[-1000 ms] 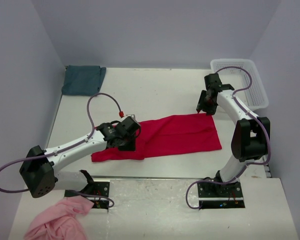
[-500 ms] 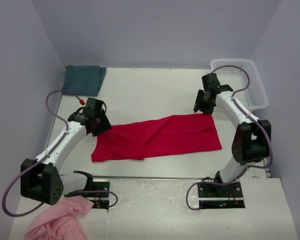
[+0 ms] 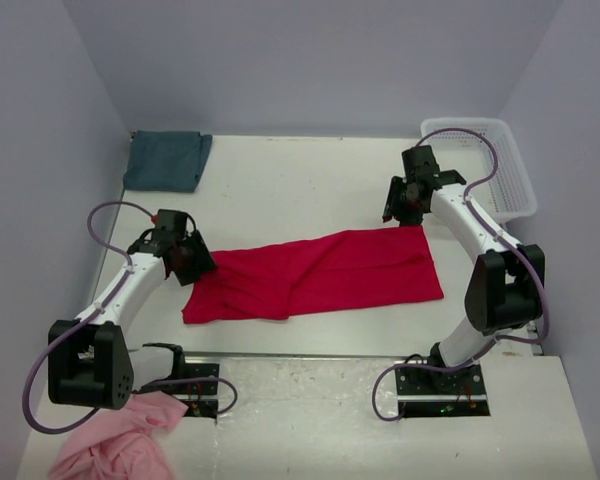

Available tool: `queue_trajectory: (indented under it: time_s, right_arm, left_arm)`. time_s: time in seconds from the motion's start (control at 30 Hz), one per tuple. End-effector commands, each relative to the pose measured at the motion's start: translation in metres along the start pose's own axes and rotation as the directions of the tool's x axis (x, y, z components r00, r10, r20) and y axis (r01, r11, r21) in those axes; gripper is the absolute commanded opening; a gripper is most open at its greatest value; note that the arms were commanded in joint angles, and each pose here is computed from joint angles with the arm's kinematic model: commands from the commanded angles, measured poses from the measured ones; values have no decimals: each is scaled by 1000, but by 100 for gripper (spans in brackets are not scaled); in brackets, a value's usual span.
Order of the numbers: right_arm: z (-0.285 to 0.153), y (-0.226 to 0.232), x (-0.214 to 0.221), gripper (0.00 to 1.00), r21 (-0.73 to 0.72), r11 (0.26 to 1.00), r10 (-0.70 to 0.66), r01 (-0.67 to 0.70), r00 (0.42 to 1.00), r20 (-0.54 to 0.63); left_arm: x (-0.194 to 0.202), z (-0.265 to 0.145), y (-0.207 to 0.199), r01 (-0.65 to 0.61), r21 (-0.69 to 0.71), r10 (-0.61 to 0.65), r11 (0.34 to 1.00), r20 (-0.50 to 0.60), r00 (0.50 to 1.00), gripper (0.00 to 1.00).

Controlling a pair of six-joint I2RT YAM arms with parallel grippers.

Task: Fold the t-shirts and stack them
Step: Fold the other side of the tshirt into a rectangle

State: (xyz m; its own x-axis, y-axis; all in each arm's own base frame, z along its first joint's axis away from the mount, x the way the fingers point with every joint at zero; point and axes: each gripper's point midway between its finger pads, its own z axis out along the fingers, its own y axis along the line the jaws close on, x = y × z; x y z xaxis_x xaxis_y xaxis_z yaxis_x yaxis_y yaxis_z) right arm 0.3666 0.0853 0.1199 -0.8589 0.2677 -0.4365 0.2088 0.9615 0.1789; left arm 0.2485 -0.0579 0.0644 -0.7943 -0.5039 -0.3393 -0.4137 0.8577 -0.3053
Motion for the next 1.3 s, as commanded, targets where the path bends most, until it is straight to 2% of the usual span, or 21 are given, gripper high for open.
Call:
queue_trajectory:
  time_s: [0.0,0.3,0.47,0.67,0.77,0.8,1.13,1.27]
  right_arm:
    - [-10,11,-7,47,-50,998,-27,29,999,42]
    - [-10,9,-5,47,-39,999,-27,29,999,42]
    - [-9,7,-4,47,-30,999,-26,27,999,36]
    - [-5,7,-3,47,-23,999,-29,30,999,26]
    - [-3,7,-2,47,-16,999,-31,31,999,20]
    - [-3,7,-3,47,-13,999,-31,31,999,20]
    - [3,8,0,47,-5,999,-41,41,999,3]
    - [4,9,0,47,-2,999,-43,43,999,-1]
  left_arm:
    - [-11,3,1,-12,24,11,1000,36,999,55]
    - [-22,14,12,-6,-15,7,1000,44,999,55]
    - [-25,20,5,9,20,-9,1000,41,999,49]
    - [-38,15,-6,8,62,-13,998,67,998,31]
    - [-46,11,-7,15,63,-20,998,86,996,5]
    - [-47,11,-7,18,60,-23,998,86,996,0]
    - [-87,9,6,92,38,-97,995,148,984,0]
    - [-95,25,7,119,28,-122,992,125,985,0]
